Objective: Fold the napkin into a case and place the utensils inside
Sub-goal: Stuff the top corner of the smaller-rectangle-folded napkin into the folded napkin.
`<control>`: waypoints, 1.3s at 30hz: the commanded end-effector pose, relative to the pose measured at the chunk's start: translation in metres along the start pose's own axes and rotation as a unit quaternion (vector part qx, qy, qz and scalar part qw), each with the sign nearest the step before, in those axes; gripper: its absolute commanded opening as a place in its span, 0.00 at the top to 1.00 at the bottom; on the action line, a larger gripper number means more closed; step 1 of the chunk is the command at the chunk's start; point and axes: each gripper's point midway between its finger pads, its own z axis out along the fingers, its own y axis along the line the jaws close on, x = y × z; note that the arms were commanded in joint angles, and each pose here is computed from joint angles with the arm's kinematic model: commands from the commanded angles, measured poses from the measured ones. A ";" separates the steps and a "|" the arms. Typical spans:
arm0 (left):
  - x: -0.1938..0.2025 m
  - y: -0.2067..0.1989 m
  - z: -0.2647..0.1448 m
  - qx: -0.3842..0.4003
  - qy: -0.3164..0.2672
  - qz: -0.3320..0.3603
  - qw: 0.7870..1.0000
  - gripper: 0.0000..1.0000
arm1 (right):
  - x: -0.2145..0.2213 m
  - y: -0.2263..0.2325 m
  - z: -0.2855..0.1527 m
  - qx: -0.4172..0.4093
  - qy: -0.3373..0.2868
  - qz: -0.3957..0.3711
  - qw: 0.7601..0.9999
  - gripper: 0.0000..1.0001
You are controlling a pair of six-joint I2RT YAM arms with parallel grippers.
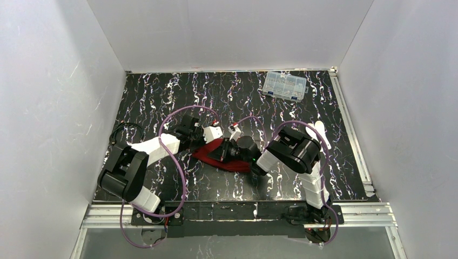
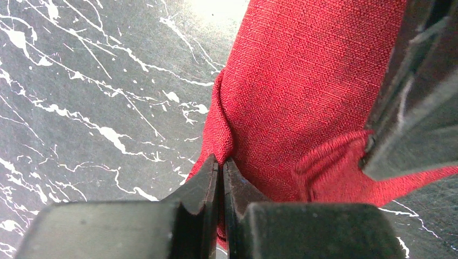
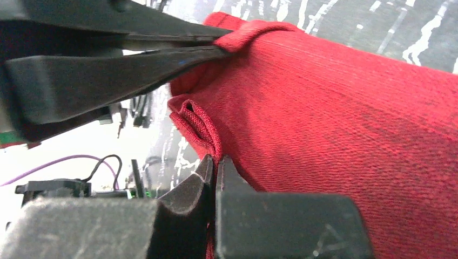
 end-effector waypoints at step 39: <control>-0.014 -0.013 -0.010 0.026 -0.041 0.016 0.999 1.00 | -0.042 0.010 0.017 0.065 0.046 0.030 0.996 0.99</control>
